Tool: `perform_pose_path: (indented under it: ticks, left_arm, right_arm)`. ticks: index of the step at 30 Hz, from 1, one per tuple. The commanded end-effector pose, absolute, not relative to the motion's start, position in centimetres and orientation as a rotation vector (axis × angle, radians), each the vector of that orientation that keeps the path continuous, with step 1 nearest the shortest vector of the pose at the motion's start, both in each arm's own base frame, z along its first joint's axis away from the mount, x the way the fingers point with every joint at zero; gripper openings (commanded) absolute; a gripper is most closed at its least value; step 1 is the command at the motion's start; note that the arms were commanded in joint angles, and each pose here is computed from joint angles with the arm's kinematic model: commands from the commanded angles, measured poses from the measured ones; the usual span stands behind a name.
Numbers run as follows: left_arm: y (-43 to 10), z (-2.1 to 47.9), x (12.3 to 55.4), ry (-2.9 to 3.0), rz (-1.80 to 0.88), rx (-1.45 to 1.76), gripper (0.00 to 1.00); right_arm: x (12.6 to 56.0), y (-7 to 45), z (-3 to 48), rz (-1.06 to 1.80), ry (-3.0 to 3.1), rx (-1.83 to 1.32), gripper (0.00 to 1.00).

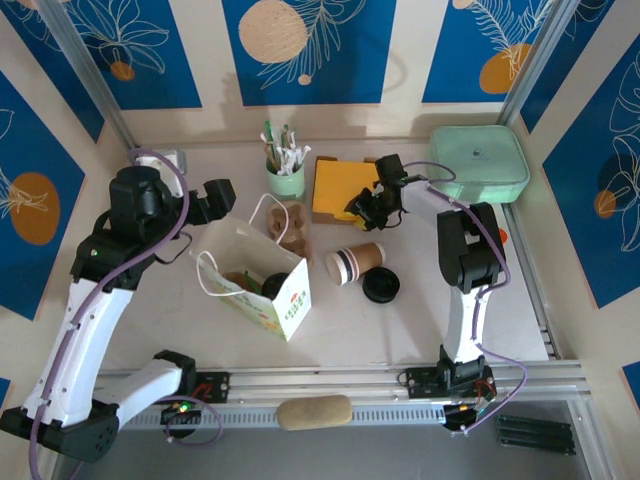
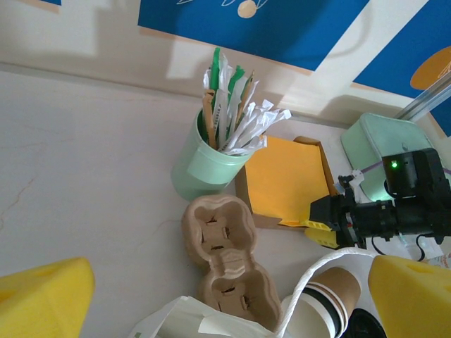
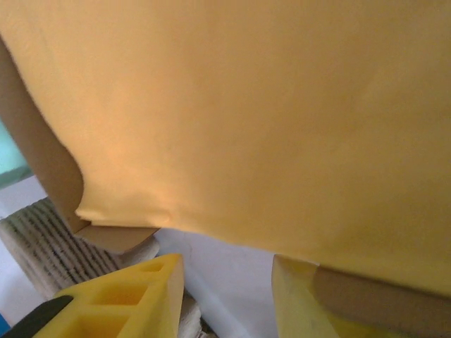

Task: Pack the takeout coffee

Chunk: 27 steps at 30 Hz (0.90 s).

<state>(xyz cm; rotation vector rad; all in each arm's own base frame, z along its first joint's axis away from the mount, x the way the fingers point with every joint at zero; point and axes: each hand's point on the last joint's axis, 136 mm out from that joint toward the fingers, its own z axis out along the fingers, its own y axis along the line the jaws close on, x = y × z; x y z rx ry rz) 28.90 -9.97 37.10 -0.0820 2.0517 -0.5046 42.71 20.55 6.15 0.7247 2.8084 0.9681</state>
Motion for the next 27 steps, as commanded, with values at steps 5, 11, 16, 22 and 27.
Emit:
perform_pose_path:
  ticks: [5, 11, 16, 22, 27]
  left_arm:
    - [-10.1, 37.5, 29.2, 2.037, -0.515, -0.073, 0.99]
    - [-10.1, 37.4, 29.3, 2.039, -0.513, -0.073, 0.99]
    - [-10.3, 37.3, 29.5, 2.04, -0.52, -0.07, 0.99]
    - [-10.4, 37.3, 29.7, 2.04, -0.525, -0.068, 0.99]
    - [-10.3, 37.3, 29.6, 2.04, -0.52, -0.068, 1.0]
  right_arm:
    - [43.7, 20.6, 6.2, 0.993, 2.803, 0.748, 0.31]
    - [43.7, 20.7, 7.3, 1.01, 2.789, 0.721, 0.3]
    - [43.5, 20.7, 7.9, 1.02, 2.776, 0.713, 0.3]
    - [43.8, 20.7, 7.7, 1.029, 2.777, 0.723, 0.29]
    - [43.8, 20.7, 7.9, 1.032, 2.772, 0.716, 0.27]
